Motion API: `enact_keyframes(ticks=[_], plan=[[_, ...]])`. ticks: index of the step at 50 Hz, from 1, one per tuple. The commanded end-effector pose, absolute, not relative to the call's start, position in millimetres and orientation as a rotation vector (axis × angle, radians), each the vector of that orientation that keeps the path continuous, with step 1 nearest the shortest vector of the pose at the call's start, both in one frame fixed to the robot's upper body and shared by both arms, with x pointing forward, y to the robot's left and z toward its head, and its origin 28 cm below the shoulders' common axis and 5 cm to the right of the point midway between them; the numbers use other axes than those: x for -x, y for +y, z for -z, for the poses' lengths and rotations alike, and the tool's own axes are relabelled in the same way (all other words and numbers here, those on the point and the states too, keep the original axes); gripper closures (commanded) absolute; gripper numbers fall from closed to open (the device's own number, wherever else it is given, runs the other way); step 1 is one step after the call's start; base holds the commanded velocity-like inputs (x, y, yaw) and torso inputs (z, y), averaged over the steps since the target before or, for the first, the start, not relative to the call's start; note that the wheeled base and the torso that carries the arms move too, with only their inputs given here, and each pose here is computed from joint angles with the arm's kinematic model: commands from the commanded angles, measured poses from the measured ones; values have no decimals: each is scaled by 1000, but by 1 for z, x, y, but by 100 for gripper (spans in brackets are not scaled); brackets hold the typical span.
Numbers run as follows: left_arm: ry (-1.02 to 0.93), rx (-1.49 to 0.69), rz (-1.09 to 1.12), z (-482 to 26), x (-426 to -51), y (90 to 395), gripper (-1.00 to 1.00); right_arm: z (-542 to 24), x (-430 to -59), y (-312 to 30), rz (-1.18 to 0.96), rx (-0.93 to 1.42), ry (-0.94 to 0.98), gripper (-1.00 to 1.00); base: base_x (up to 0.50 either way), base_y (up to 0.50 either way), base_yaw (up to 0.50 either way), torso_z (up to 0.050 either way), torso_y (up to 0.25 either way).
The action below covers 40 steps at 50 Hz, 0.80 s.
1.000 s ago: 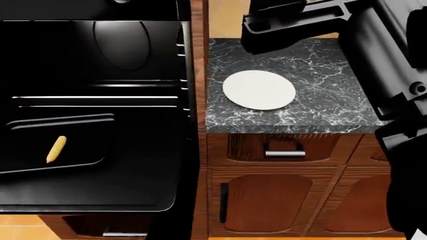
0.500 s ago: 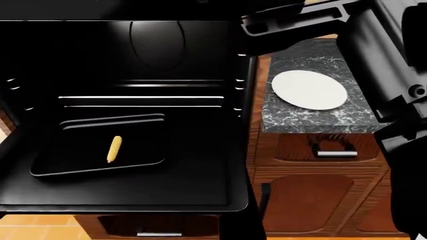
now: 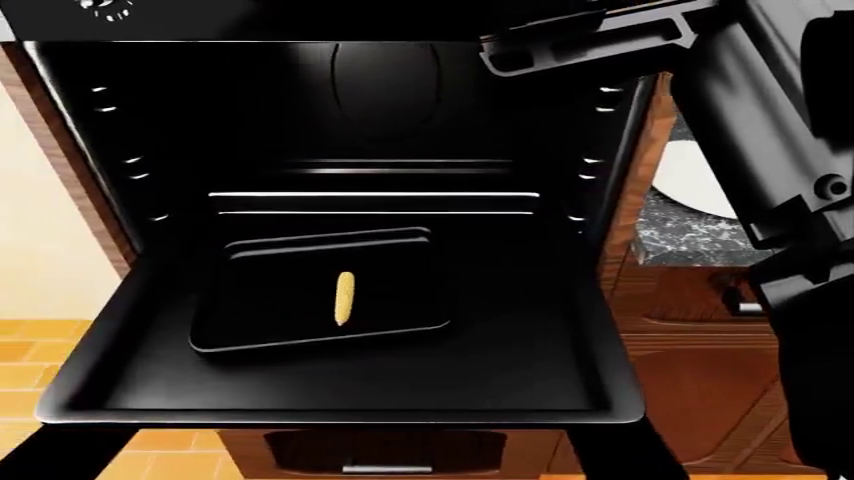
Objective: Pick the corn from the oven and place it on the plate on the counter.
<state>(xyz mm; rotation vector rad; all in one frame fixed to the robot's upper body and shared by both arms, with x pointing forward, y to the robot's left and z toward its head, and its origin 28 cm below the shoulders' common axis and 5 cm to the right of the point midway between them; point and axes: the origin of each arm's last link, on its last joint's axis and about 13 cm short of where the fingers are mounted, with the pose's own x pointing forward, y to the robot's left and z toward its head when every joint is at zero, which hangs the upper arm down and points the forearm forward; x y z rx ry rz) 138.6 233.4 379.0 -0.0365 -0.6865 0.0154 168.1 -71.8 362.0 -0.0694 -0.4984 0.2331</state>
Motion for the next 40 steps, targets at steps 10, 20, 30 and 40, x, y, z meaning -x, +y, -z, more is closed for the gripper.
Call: enact_keyframes(ticks=[10,20,30,40], plan=[[-686,28,-8,-378,-138,232,-100,-362,-169,-70,-243,66,-499,-100,-1,500,0,0,0],[-685,31,-9,-377,-138,232,-100,-361,-170,-70,-242,67,-498,-100,-1,500,0,0,0],[-686,31,-7,-377,-138,232,-100,-362,-170,-70,-243,66,-500,-100,-1,500,0,0,0],[-680,29,-1,-375,-139,231,-100,-361,-174,-70,-230,34,-488,-100,234,-42,0,0,0]])
